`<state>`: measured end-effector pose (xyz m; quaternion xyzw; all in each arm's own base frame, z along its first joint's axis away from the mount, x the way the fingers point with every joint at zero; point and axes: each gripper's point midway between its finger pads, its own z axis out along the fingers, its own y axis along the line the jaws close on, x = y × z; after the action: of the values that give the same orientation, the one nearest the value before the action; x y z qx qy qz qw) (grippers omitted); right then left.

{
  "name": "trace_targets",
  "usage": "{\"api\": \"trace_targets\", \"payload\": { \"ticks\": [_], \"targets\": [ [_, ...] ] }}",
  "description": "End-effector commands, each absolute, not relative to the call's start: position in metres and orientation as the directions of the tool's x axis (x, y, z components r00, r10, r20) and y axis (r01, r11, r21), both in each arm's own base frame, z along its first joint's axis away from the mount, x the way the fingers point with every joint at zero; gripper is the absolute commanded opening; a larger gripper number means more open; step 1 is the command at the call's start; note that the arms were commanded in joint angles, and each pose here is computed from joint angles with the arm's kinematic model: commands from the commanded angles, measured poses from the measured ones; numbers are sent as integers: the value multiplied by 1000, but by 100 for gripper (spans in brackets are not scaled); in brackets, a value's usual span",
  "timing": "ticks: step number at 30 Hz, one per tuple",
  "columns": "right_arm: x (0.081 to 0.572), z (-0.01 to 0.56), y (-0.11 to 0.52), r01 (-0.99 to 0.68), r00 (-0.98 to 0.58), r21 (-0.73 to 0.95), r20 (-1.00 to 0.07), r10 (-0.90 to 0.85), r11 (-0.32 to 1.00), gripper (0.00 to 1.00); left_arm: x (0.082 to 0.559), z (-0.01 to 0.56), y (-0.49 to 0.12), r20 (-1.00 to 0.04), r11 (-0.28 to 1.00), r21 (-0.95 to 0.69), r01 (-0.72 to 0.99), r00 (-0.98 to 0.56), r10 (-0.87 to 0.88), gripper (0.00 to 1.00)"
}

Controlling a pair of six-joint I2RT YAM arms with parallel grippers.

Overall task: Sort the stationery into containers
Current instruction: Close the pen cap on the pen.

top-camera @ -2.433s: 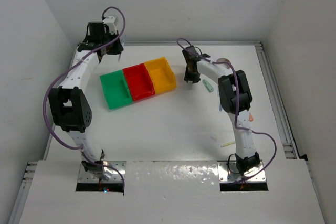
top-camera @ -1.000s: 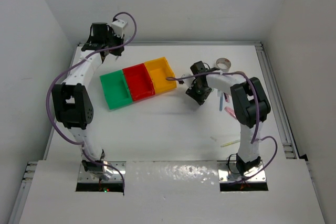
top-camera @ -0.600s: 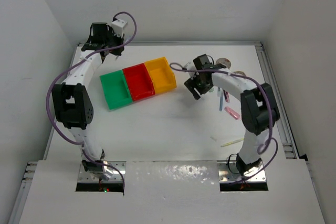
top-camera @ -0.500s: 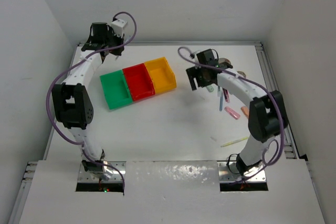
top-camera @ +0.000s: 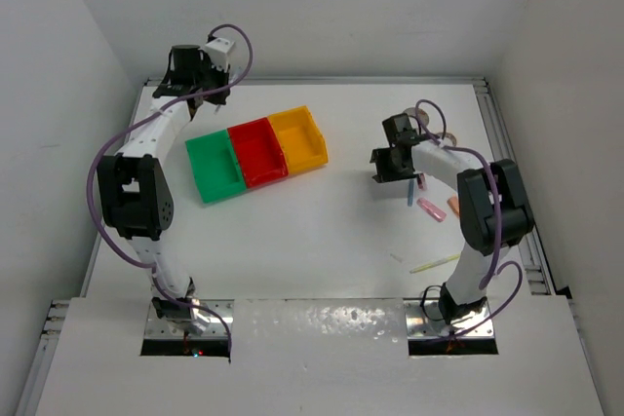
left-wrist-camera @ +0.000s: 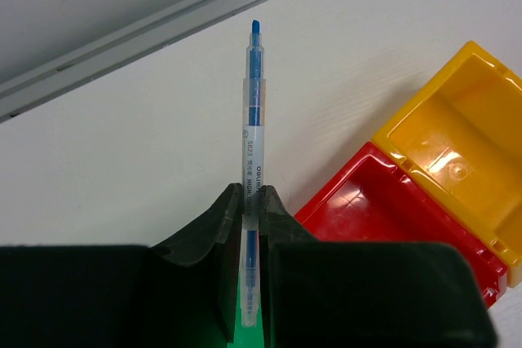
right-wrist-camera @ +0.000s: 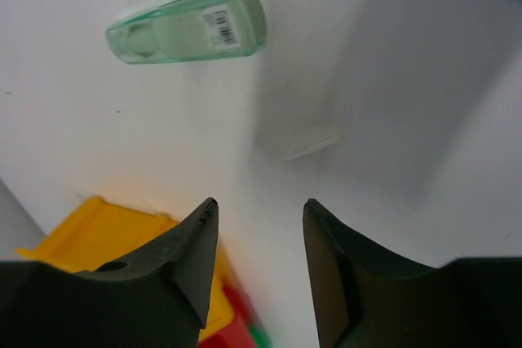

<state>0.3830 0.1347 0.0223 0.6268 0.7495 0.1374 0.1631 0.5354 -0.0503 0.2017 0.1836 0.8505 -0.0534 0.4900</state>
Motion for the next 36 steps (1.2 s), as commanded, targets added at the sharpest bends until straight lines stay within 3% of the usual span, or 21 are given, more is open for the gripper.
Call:
{"api": "trace_targets", "payload": {
  "ticks": [1, 9, 29, 32, 35, 36],
  "targets": [
    [395, 51, 138, 920, 52, 388, 29, 998, -59, 44, 535, 237, -47, -894, 937, 109, 333, -379, 239, 0],
    [393, 30, 132, 948, 100, 301, 32, 994, -105, 43, 535, 239, -47, -894, 939, 101, 328, -384, 231, 0],
    [375, -7, 130, 978, 76, 196, -14, 997, -71, 43, 535, 241, -46, -894, 942, 103, 318, -386, 228, 0],
    [370, -14, 123, 985, 57, 167, -58, 997, -46, 38, 534, 240, -46, -893, 942, 99, 322, -388, 227, 0],
    [360, -23, 119, 990, 31, 136, -78, 996, -20, 23, 533, 241, -48, -895, 941, 96, 326, -386, 225, 0],
    [356, -26, 118, 992, 24, 127, -82, 996, -14, 13, 533, 241, -47, -894, 940, 97, 327, -386, 226, 0]
  ]
}}
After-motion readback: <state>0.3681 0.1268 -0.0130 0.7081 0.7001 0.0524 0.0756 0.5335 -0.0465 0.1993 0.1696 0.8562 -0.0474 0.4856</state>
